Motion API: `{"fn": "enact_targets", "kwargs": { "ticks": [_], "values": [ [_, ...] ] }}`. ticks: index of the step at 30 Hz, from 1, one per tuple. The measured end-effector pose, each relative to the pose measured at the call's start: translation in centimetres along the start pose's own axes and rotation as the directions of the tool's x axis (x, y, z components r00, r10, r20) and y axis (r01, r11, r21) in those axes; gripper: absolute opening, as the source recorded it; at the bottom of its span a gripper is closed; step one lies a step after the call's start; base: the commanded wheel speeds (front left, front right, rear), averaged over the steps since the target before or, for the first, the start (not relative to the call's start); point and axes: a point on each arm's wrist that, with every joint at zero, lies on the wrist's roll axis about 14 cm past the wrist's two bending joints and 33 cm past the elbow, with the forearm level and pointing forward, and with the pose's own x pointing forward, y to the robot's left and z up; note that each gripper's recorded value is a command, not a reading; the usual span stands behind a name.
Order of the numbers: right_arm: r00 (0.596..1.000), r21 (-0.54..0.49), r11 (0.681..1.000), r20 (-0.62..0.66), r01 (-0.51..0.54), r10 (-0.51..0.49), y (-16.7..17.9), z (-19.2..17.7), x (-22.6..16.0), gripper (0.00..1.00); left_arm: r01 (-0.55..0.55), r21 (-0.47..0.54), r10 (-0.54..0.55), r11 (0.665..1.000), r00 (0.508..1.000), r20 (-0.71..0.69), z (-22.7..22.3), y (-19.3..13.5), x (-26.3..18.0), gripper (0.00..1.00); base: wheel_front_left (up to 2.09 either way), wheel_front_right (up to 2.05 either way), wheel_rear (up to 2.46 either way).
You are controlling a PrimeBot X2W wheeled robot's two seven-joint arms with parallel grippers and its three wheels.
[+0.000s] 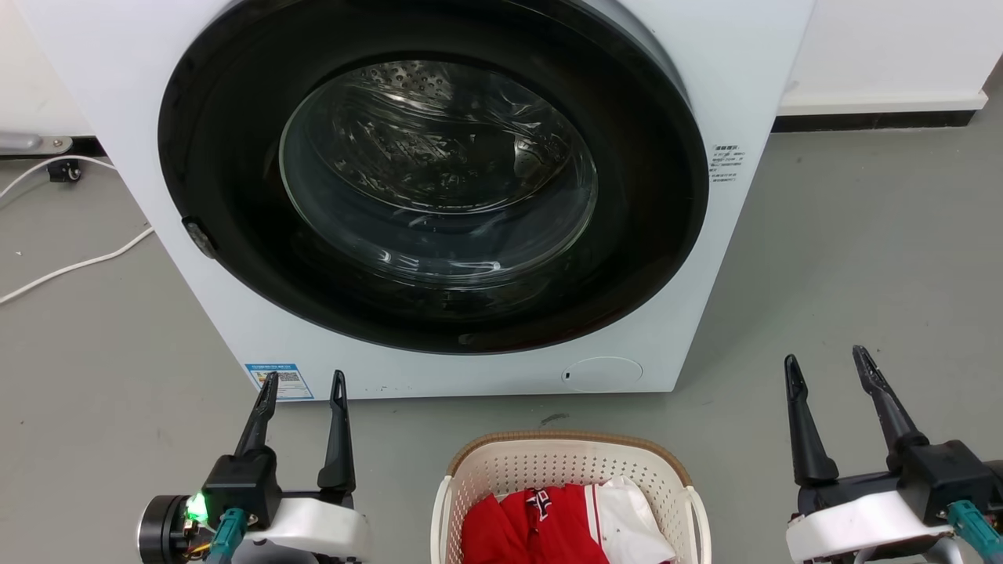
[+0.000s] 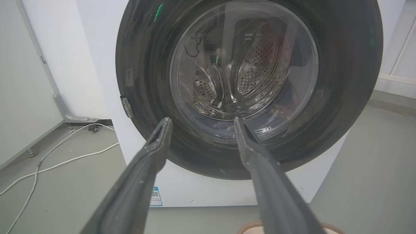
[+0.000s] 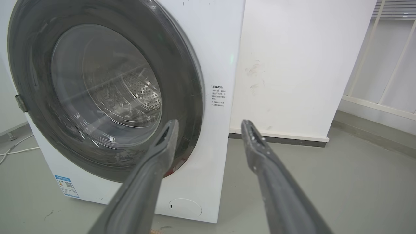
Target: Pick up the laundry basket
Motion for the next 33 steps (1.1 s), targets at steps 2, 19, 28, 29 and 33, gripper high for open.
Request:
{"fn": "enact_targets", "kwargs": {
  "ticks": [2,19,28,29,33],
  "values": [
    [1.000,-0.010,1.000,-0.001,-0.003,0.003,0.05,-0.05,-0.07,1.00,0.001,0.013,-0.002,1.000,1.000,0.004,0.07,0.00,-0.03,1.00,0.00,0.00,0.00],
    [1.000,-0.028,1.000,0.003,-0.005,0.005,0.03,-0.09,-0.19,1.00,-0.002,0.040,0.002,0.999,1.000,0.008,-0.01,0.29,-0.39,1.00,0.00,0.00,0.00],
    [1.000,-0.020,1.000,-0.002,-0.003,0.003,0.00,-0.28,-0.20,1.00,0.000,0.037,0.000,0.999,1.000,0.003,-0.18,0.35,-0.34,1.00,0.00,0.00,0.00],
    [1.000,-0.020,1.000,-0.003,-0.003,0.003,0.00,-0.31,-0.19,1.00,0.001,0.037,-0.001,0.999,1.000,0.002,-0.21,0.34,-0.33,1.00,0.00,0.00,0.00],
    [1.000,-0.017,1.000,-0.006,-0.003,0.003,-0.01,-0.41,-0.18,1.00,0.002,0.035,-0.002,0.999,1.000,-0.001,-0.31,0.32,-0.29,1.00,0.00,0.00,0.00]
  ]
}}
